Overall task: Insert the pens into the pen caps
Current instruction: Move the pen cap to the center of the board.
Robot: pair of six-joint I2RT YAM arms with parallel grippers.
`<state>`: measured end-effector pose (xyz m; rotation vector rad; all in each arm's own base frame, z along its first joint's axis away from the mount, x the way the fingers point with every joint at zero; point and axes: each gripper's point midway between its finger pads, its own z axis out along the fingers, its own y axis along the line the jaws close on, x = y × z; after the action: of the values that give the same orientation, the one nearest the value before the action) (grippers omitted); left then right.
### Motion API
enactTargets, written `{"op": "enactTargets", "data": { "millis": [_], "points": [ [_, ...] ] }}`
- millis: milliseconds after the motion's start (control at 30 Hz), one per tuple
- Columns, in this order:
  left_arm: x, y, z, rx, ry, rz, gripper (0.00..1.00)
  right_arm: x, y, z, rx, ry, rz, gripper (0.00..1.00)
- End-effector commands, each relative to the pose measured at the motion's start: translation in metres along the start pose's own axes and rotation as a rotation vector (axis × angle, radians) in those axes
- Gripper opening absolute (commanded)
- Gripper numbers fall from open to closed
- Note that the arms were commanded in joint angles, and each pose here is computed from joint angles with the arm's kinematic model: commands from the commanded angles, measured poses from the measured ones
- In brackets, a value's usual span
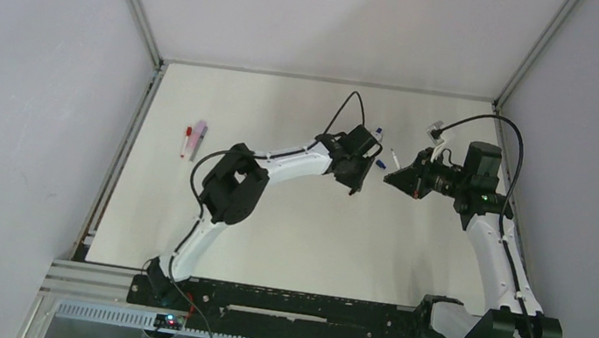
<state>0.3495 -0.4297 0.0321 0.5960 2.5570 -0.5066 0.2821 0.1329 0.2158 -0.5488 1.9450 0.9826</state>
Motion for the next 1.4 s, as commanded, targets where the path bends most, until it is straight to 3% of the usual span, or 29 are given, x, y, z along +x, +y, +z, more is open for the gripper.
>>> {"op": "enactTargets", "data": {
  "millis": [0, 467, 1167, 1367],
  "points": [
    [-0.016, 0.000, -0.002, -0.007, -0.018, 0.008, 0.33, -0.018, 0.004, -0.006, 0.003, -0.032, -0.043, 0.00],
    [-0.015, 0.006, 0.012, -0.045, 0.023, -0.020, 0.26, -0.019, 0.005, -0.007, -0.001, -0.037, -0.041, 0.00],
    [0.006, 0.022, 0.017, -0.149, 0.100, -0.009, 0.25, -0.021, 0.005, -0.009, -0.001, -0.044, -0.039, 0.00],
    [0.011, 0.022, 0.016, -0.156, 0.116, -0.004, 0.16, -0.021, 0.005, -0.010, -0.001, -0.046, -0.037, 0.00]
  ]
}}
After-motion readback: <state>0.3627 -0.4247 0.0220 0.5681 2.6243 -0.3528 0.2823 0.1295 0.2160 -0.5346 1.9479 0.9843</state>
